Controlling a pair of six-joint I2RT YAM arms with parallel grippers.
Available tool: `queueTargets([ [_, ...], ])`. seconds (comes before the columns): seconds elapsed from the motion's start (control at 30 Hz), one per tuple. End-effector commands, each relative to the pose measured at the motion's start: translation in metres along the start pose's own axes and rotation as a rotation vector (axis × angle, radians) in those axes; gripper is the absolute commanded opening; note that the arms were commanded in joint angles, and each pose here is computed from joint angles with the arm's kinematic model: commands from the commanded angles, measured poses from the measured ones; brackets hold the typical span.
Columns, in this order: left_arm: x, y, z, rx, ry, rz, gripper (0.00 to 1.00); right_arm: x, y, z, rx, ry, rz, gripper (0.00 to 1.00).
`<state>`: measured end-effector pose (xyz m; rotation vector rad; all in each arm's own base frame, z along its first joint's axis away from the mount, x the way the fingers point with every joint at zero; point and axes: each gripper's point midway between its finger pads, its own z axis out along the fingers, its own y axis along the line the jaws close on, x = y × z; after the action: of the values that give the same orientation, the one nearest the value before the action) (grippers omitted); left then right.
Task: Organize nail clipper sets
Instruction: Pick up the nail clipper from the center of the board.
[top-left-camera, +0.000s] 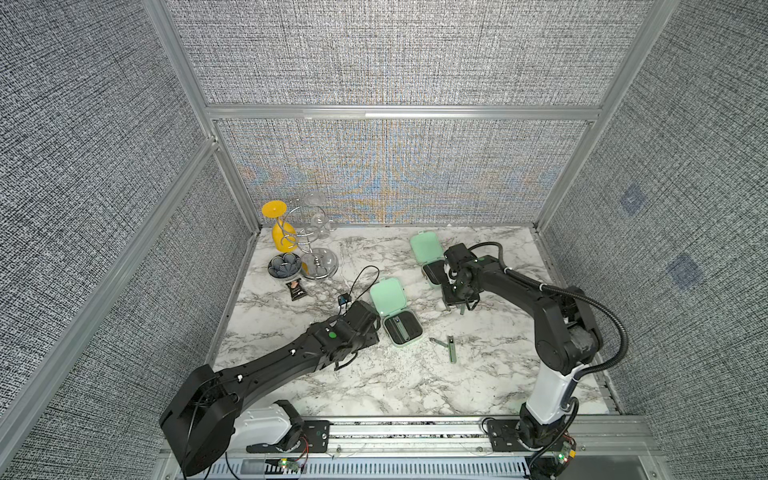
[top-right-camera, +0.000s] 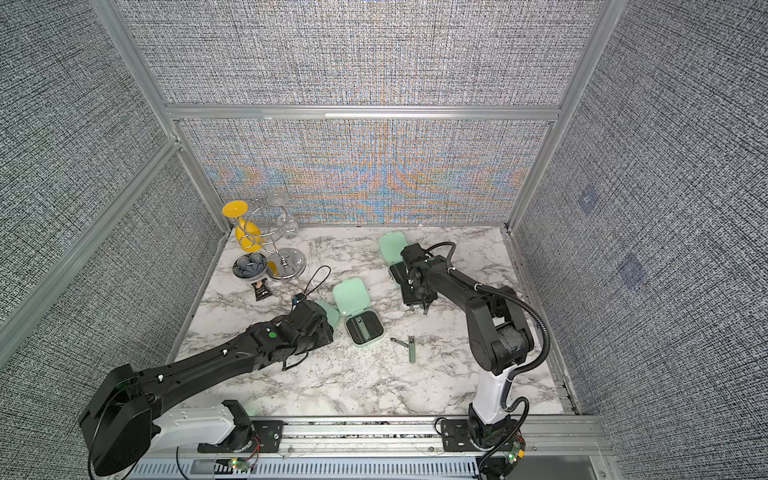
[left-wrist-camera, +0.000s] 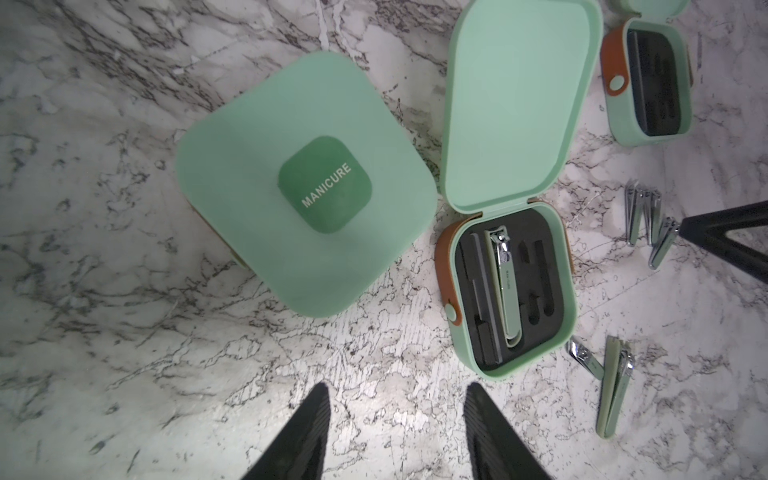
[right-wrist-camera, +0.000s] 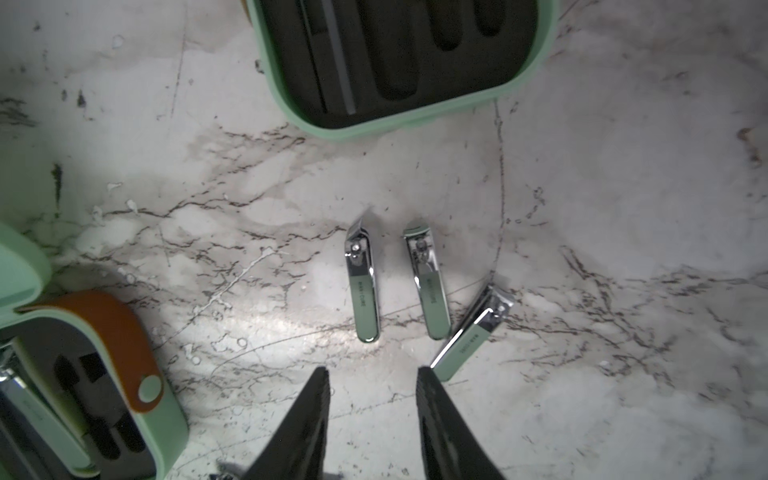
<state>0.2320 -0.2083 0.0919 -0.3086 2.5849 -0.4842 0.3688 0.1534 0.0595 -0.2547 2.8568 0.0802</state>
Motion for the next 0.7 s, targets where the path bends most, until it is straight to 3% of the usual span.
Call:
queueTargets([
  [0.0,-0.006,-0.003,-0.003,0.019,-0.029,0.02,0.54,0.004,0.009,0.001,-0.062,-0.009,0.02,0.39],
  [0.67,-0.013,0.026,0.016,-0.015,-0.038,-0.03,0.54,-0.013,0.01,0.003,-0.046,-0.028,0.048,0.39],
])
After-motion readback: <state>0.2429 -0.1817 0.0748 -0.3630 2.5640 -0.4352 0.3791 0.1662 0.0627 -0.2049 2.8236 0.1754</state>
